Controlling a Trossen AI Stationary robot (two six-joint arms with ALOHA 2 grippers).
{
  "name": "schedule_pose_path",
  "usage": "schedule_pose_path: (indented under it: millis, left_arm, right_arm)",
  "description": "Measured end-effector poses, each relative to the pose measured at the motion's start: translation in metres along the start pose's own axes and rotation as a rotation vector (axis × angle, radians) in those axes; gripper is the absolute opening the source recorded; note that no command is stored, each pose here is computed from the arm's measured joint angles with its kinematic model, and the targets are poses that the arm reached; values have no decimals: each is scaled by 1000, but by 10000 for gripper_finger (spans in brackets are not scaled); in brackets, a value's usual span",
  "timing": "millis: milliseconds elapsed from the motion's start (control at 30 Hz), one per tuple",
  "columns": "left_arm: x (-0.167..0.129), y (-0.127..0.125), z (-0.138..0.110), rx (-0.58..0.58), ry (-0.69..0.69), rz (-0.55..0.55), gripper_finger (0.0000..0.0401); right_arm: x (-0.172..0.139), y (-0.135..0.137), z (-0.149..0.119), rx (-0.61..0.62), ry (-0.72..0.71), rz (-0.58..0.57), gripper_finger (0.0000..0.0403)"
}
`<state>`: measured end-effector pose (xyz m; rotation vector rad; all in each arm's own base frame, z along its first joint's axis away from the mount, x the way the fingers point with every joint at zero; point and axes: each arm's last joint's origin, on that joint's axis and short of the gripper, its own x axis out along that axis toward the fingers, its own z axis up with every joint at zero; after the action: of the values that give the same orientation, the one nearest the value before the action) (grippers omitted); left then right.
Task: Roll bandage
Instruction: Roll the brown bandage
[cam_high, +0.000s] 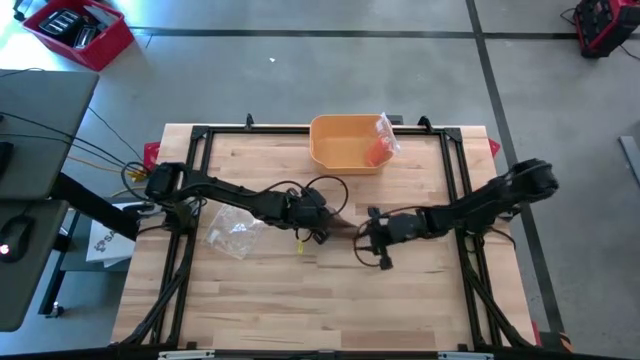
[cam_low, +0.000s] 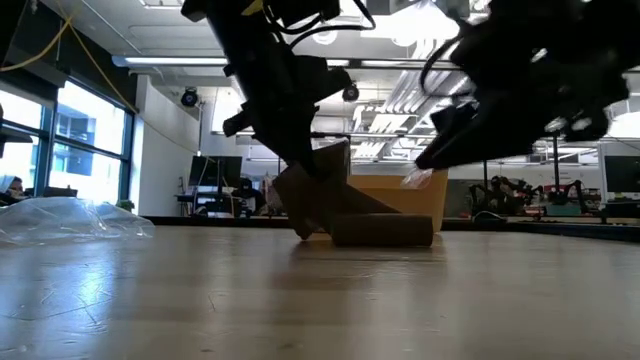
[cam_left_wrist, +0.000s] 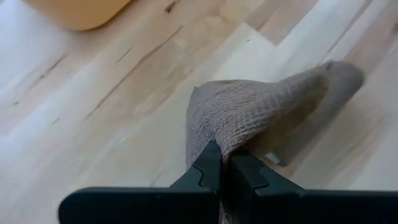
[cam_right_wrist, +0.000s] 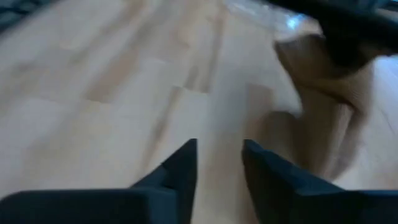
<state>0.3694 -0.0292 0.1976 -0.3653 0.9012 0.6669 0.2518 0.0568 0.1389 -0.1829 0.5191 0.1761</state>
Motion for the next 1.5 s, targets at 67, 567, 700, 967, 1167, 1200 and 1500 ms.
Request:
schedule_pose_path:
  millis: [67,567,700,967,1167,1200,1500]
  left_arm:
    - [0,2,0,6,9,16,1]
    - [-1,14,-9,74,87,142,4]
    - [-5,21,-18,141,130,252,4]
    - [-17,16,-39,214,158,344,5]
    - [-14,5,-56,211,129,341,5]
    - [-12,5,-60,202,120,331,5]
    - [-4,-23,-97,213,63,54,5]
  right_arm:
    - [10,-8,-4,3,16,-42,160]
    - [56,-37,-34,-17,219,-173,137]
    - [53,-36,-31,-11,220,-172,59]
    - [0,-27,10,32,194,-158,37]
    - [-61,-26,34,60,15,-167,37]
    - [-70,-26,36,74,-9,-170,37]
    - [-140,-40,54,215,-249,-486,37]
